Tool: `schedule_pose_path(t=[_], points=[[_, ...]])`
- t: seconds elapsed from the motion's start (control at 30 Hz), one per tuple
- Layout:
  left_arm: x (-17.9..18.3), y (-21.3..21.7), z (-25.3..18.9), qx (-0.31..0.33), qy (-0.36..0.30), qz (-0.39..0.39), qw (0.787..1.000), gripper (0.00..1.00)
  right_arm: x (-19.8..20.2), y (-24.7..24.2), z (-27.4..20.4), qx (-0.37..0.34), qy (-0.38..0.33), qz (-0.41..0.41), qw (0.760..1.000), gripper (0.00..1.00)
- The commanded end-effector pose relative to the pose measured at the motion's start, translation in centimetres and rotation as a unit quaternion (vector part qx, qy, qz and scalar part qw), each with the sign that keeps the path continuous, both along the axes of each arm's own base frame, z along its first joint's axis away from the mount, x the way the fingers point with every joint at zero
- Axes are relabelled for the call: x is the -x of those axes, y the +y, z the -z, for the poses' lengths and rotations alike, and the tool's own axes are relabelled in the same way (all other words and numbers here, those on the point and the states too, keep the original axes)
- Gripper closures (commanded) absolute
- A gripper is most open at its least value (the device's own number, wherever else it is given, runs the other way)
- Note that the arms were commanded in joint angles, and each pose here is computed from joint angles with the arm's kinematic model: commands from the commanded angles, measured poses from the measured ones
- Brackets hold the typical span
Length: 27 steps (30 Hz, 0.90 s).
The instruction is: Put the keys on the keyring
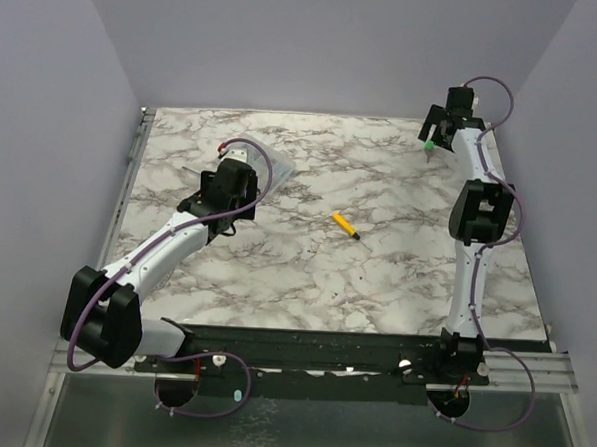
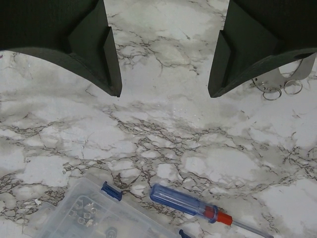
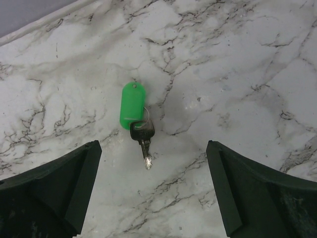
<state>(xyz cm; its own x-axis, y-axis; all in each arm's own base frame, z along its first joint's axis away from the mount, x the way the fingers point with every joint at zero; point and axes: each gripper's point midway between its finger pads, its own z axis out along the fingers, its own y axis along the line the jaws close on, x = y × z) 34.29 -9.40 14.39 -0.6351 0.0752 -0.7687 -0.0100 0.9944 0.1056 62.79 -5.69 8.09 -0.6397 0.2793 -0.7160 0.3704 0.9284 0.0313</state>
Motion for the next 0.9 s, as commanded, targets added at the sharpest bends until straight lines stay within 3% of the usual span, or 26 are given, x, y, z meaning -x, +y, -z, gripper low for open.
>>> schedule_pose_path(t=[0.0, 0.2, 0.4, 0.5, 0.67, 0.87], points=[[-0.3, -0.2, -1.7, 0.003, -0.020, 0.003, 1.000, 0.24, -2.7, 0.5, 0.6, -0.013, -0.030, -0.034, 0.999, 0.00], [-0.4, -0.3, -1.2, 0.002, -0.014, 0.003, 1.000, 0.24, -4.6, 0.6, 2.7, -0.019, -0.052, -0.036, 0.998, 0.03], [-0.5, -0.3, -0.7, -0.001, -0.007, 0.003, 1.000, 0.24, -6.2, 0.6, 4.2, -0.016, -0.074, -0.041, 0.996, 0.16], [-0.6, -0.4, -0.6, -0.003, -0.004, 0.004, 1.000, 0.25, -6.3, 0.6, 5.0, -0.012, -0.069, -0.047, 0.996, 0.29], [-0.6, -0.6, -0.5, -0.001, -0.003, 0.008, 1.000, 0.25, -5.9, 1.2, 6.3, -0.023, -0.059, -0.057, 0.996, 0.58], [-0.6, -0.7, -0.7, 0.003, -0.004, 0.010, 1.000, 0.26, -6.0, 2.2, 5.8, -0.033, -0.064, -0.066, 0.995, 0.82]])
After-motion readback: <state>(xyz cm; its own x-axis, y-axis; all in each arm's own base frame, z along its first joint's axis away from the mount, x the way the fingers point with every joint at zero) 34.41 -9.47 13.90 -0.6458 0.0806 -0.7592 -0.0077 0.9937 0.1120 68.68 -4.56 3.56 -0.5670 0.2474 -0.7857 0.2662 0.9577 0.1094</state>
